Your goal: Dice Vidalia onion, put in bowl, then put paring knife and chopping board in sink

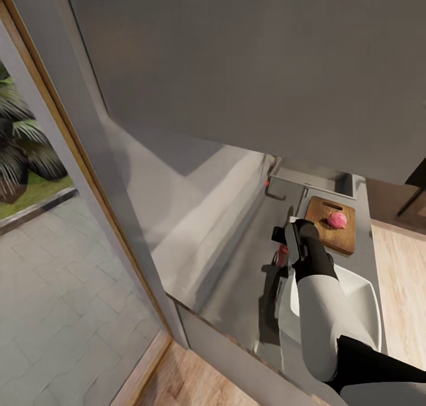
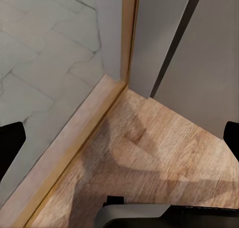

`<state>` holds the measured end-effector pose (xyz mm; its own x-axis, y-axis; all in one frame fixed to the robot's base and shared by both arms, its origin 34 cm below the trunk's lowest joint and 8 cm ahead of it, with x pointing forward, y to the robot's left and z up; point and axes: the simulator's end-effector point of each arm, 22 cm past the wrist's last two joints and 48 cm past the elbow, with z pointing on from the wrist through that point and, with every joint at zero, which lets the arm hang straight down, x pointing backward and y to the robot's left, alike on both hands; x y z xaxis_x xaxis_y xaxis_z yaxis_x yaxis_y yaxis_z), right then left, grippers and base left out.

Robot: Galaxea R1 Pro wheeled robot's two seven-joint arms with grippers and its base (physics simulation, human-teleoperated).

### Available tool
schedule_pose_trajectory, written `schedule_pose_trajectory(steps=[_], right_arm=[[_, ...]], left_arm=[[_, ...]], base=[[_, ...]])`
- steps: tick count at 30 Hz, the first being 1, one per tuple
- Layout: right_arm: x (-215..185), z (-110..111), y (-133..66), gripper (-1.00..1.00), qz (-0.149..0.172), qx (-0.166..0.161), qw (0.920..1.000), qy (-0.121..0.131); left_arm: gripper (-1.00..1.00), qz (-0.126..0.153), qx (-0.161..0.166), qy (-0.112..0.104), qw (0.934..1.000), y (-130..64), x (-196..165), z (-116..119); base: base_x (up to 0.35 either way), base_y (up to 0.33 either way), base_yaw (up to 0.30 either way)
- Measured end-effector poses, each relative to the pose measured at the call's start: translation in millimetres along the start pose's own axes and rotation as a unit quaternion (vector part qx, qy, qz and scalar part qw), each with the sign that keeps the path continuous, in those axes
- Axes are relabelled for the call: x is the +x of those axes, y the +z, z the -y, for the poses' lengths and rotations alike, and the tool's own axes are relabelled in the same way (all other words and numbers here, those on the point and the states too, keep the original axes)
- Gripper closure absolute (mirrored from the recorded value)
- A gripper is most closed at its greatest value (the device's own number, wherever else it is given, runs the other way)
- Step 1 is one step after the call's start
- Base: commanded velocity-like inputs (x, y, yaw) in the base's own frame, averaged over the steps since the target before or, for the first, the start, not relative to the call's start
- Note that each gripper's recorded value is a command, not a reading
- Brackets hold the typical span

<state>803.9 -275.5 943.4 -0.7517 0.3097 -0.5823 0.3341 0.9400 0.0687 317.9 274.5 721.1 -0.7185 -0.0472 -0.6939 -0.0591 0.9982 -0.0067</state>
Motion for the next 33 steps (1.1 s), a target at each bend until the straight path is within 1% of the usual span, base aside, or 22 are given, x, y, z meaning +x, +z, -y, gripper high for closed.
schedule_pose_trajectory(steps=[1, 4, 6, 7, 8, 13, 19, 25, 27, 29, 33], right_arm=[[-2, -1, -1.3, 1.00, 0.002, -0.001, 1.0000, -0.001], [-9, -9, -7.5, 1.00, 0.013, -0.003, 0.9998, -0.018], [-16, -17, -13.8, 1.00, 0.025, -0.005, 0.9991, -0.035], [-25, -25, -20.7, 1.00, 0.039, -0.006, 0.9979, -0.051], [-28, -26, -22.7, 1.00, 0.042, -0.006, 0.9977, -0.053], [-34, -28, -28.8, 1.00, 0.050, -0.007, 0.9971, -0.056], [-38, -30, -34.4, 1.00, 0.056, -0.008, 0.9968, -0.057], [-43, -30, -40.8, 1.00, 0.062, -0.009, 0.9964, -0.057], [-49, -32, -45.5, 1.00, 0.070, -0.010, 0.9957, -0.060], [-59, -36, -54.5, 1.00, 0.086, -0.011, 0.9941, -0.066], [-86, -43, -80.1, 1.00, 0.126, -0.014, 0.9893, -0.071]], left_arm=[[-1.00, 0.001, 0.000, 0.000, 1.0000, 0.1, -1, 0], [-1.00, 0.004, 0.000, 0.000, 1.0000, 0.5, -3, 0], [-1.00, 0.006, 0.001, 0.000, 1.0000, 0.7, -5, 1], [-1.00, 0.007, 0.001, 0.000, 1.0000, 0.7, -5, 1], [-1.00, 0.008, 0.001, 0.000, 1.0000, 0.9, -6, 1], [-1.00, 0.012, 0.001, -0.001, 0.9999, 1.5, -9, 1], [-1.00, 0.016, 0.001, -0.001, 0.9999, 1.6, -12, 1], [-1.00, 0.019, 0.001, -0.001, 0.9998, 1.5, -13, 1], [-1.00, 0.020, 0.001, -0.001, 0.9998, 1.5, -14, 1], [-1.00, 0.021, 0.001, -0.001, 0.9998, 1.5, -14, 1], [-1.00, 0.024, 0.001, -0.001, 0.9997, 1.6, -16, 1]], base=[[0.000, 0.000, 0.000], [0.000, 0.000, 0.000], [0.000, 0.000, 0.000], [-0.005, 0.000, 0.000], [-0.016, 0.000, 0.000], [-0.145, 0.000, 0.051], [-0.240, 0.000, 0.156], [-0.059, 0.000, 0.187], [-0.009, 0.000, 0.146], [-0.004, 0.000, 0.103], [-0.001, 0.000, 0.037]])
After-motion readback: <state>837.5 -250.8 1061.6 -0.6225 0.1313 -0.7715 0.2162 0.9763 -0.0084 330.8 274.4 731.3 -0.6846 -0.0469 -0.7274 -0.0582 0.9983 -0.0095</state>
